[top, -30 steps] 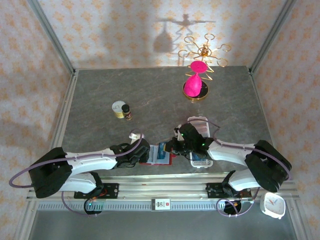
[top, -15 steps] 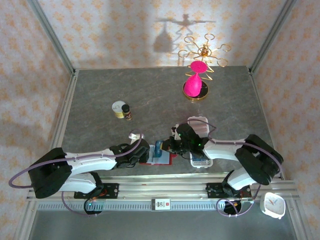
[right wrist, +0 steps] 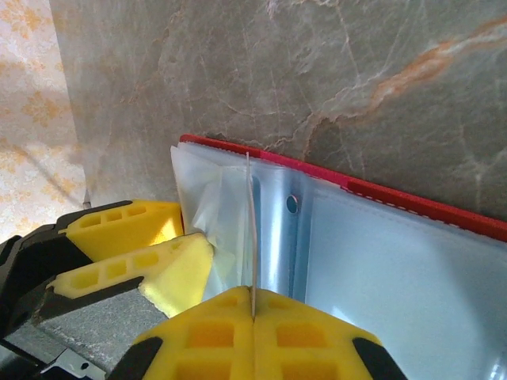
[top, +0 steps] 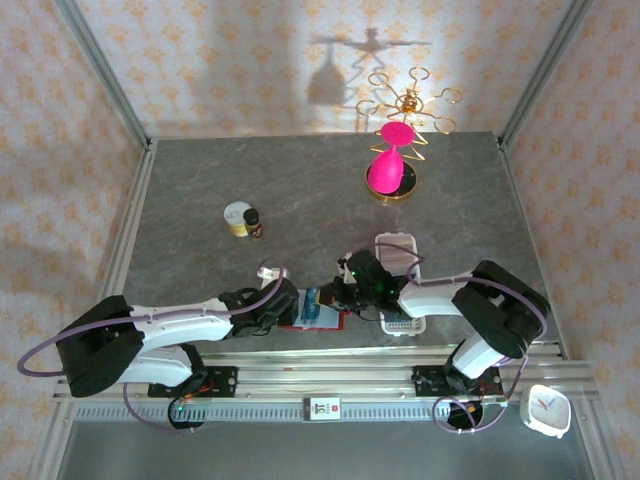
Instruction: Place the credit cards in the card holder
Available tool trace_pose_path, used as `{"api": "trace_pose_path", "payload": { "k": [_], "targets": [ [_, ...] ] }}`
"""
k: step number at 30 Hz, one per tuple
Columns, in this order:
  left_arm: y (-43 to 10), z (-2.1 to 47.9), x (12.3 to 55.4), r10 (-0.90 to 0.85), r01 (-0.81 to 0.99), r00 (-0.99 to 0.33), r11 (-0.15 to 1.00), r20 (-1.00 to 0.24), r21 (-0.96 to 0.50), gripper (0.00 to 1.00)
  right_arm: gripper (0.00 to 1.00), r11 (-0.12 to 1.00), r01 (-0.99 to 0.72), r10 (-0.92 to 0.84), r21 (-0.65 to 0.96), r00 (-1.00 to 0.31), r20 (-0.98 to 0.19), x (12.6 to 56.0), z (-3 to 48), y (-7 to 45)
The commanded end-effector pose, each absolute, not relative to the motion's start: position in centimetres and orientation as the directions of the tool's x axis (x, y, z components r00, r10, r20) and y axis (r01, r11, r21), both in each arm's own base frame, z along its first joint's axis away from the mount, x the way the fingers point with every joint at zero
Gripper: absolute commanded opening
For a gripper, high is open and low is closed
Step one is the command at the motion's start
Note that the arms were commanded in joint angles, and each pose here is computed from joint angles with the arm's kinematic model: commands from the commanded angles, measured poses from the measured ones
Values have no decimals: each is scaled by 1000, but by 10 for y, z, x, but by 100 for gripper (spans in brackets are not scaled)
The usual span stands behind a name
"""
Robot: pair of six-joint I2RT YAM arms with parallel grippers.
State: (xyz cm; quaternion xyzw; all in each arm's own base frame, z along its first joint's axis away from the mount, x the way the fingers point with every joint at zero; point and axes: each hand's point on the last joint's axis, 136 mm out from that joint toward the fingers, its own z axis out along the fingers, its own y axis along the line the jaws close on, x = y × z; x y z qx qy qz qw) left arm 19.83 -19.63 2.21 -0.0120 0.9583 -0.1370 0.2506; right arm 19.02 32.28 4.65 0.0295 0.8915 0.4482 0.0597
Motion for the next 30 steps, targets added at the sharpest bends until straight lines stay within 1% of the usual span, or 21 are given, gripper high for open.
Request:
{"api": "trace_pose_path", "payload": {
  "k": [1, 8, 21, 28, 30],
  "targets": [
    [-189, 9, 186, -77, 38, -899, 967, -432, -251, 35, 0, 570, -17, 94, 822, -992, -86, 190, 55, 333],
    [-189, 6, 184, -80, 36, -901, 966, -426, -256, 36, 0, 572, -17, 75, 820, -995, -72, 184, 52, 336],
    [-184, 6, 184, -144, -11, -888, 956, -438, -293, 54, 0, 586, -8, 68, 810, -996, -60, 185, 44, 341],
    [-170, 13, 189, -207, -64, -851, 953, -482, -296, 52, 0, 595, -7, 71, 804, -996, -61, 186, 40, 340],
    [-167, 16, 191, -239, -87, -841, 945, -485, -315, 51, 4, 593, -13, 74, 805, -995, -70, 187, 41, 341]
  ]
}}
